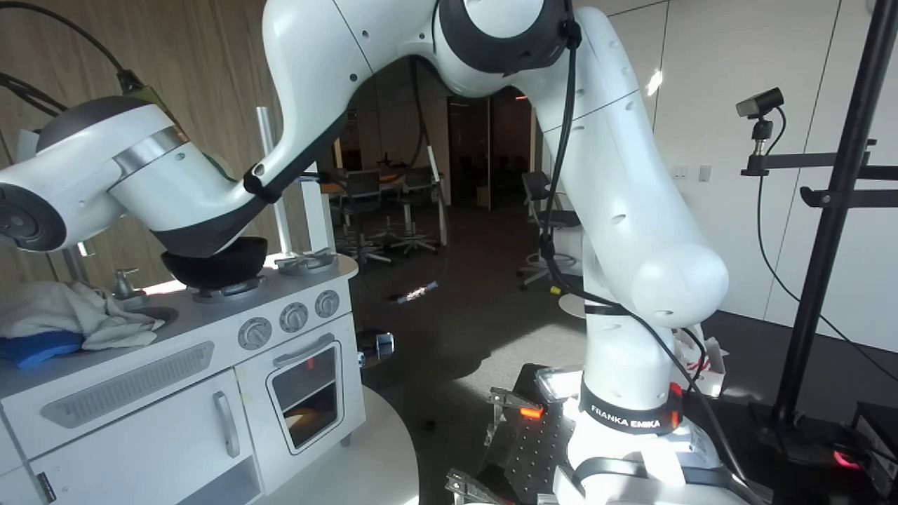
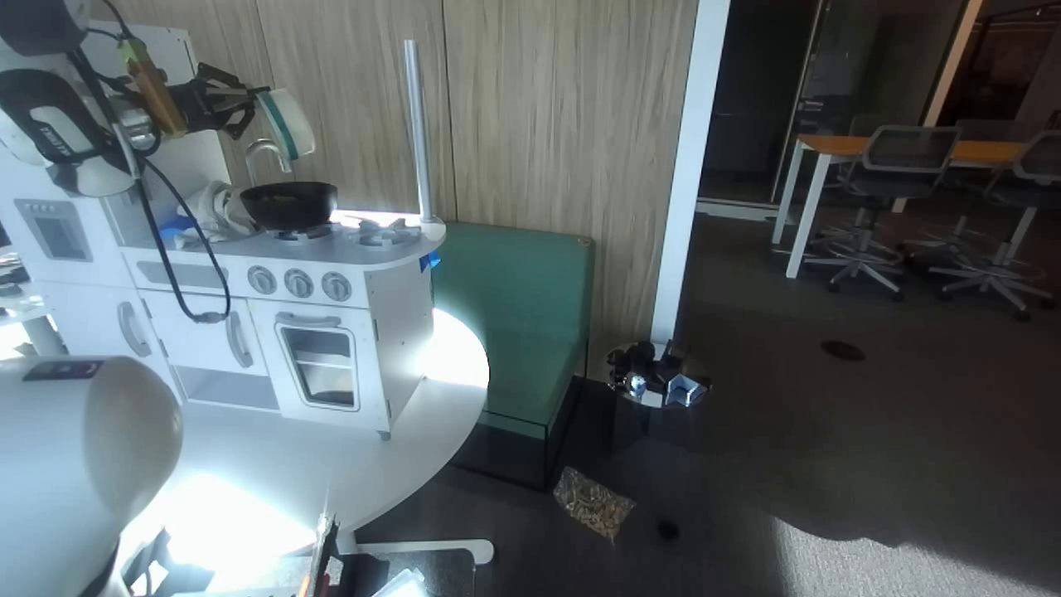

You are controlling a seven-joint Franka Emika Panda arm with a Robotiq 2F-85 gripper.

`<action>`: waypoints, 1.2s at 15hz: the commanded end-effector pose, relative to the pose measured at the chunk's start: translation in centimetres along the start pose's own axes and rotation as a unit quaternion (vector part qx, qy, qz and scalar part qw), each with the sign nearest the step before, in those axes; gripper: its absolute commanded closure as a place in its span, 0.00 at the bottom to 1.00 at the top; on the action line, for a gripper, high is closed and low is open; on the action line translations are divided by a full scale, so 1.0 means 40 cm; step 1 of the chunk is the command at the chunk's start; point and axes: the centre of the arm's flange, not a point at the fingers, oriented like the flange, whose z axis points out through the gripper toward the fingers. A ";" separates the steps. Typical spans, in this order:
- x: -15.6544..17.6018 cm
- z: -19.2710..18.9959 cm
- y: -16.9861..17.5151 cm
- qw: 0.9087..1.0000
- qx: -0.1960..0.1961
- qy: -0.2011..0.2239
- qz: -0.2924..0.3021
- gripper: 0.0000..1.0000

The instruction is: Pour the contents in the pot into the bowl

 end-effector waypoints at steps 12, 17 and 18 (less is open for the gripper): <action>-0.059 -0.033 0.117 0.999 0.030 -0.015 0.036 0.99; -0.188 -0.019 0.341 0.989 0.040 -0.038 0.136 0.99; -0.221 -0.003 0.376 0.985 0.055 -0.055 0.156 0.99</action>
